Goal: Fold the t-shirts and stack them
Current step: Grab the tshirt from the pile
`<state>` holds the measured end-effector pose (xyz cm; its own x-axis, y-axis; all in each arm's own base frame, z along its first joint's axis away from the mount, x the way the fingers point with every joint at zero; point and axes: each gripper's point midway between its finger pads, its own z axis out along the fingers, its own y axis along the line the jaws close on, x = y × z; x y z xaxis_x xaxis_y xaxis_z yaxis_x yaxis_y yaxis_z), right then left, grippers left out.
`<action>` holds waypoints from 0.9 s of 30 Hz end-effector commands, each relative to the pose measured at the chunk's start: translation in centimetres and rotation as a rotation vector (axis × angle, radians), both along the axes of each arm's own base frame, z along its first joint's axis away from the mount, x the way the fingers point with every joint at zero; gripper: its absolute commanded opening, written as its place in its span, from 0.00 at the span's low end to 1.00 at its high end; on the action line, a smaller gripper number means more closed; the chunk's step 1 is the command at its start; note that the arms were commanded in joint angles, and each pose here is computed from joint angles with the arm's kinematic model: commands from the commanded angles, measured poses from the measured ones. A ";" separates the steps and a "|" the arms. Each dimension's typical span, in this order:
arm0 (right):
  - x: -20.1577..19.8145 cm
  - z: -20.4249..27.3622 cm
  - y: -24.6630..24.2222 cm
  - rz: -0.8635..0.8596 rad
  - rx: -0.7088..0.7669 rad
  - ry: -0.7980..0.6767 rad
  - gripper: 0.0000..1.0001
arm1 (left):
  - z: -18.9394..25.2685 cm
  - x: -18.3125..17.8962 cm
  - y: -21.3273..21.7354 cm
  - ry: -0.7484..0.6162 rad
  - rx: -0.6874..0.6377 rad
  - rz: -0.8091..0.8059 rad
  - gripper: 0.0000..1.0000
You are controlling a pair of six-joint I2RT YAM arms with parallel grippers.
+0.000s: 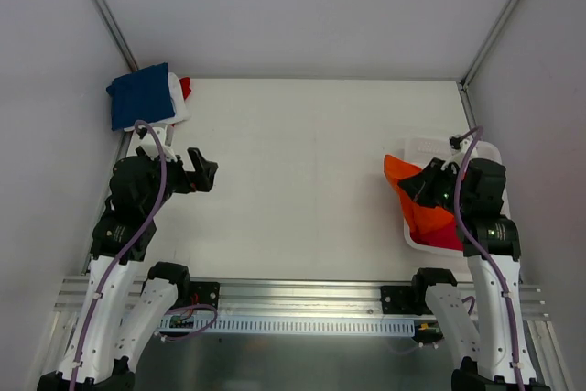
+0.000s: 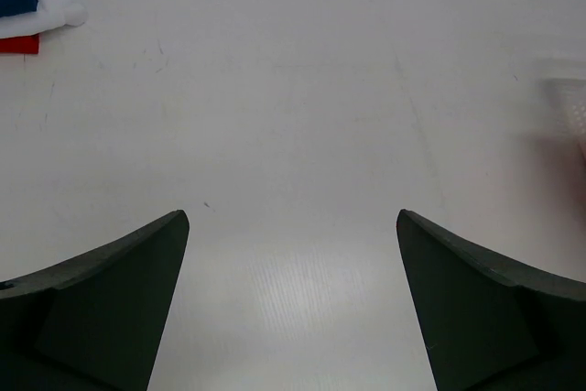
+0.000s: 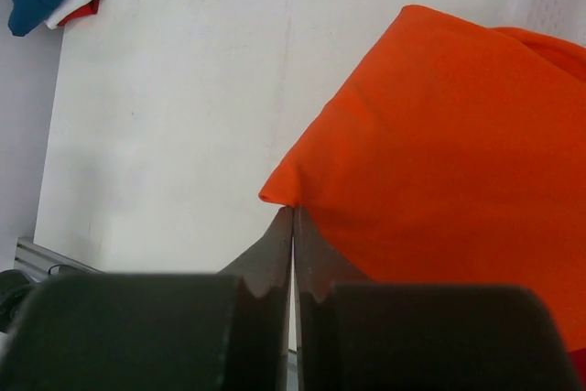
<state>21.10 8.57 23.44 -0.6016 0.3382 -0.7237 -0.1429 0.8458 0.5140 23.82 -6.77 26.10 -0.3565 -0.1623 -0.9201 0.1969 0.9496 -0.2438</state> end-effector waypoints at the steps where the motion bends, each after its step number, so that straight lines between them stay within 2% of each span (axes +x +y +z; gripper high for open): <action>1: 0.1 -0.3 -0.4 -0.018 -0.028 -0.016 0.01 | 1.7 -0.5 -0.2 -0.043 -0.023 -0.015 0.99; 8: 0.2 -2.2 -1.4 -0.073 -0.052 0.012 0.00 | 1.5 -0.3 -0.1 -0.042 -0.020 -0.008 0.99; 12: 0.3 -3.4 -5.4 -0.269 -0.184 0.046 0.01 | 1.7 -0.5 -0.4 -0.046 -0.030 -0.024 0.99; 15: 1.0 -1.2 -6.6 -0.338 -0.209 0.000 0.00 | 2.0 -0.6 -0.8 -0.058 -0.046 -0.049 0.99; 17: 2.3 1.9 -5.7 -0.319 -0.157 -0.042 0.00 | 2.5 -0.9 -1.6 -0.075 -0.063 -0.092 0.99; 20: 4.3 8.1 -1.3 -0.136 0.004 -0.116 0.00 | 3.4 -1.7 -2.6 -0.126 -0.080 -0.164 0.99; 22: 4.4 12.7 3.0 0.087 0.121 -0.195 0.00 | 4.2 -2.5 -3.2 -0.172 -0.088 -0.207 0.99; 23: 5.2 13.5 5.1 0.185 0.159 -0.181 0.00 | 4.8 -3.0 -3.8 -0.201 -0.095 -0.247 0.99; 24: 4.3 17.8 7.3 0.325 0.229 -0.265 0.00 | 5.0 -3.4 -3.9 -0.223 -0.095 -0.261 0.99; 27: 4.1 23.2 11.6 0.540 0.403 -0.270 0.01 | 5.4 -3.9 -4.1 -0.262 -0.095 -0.278 0.99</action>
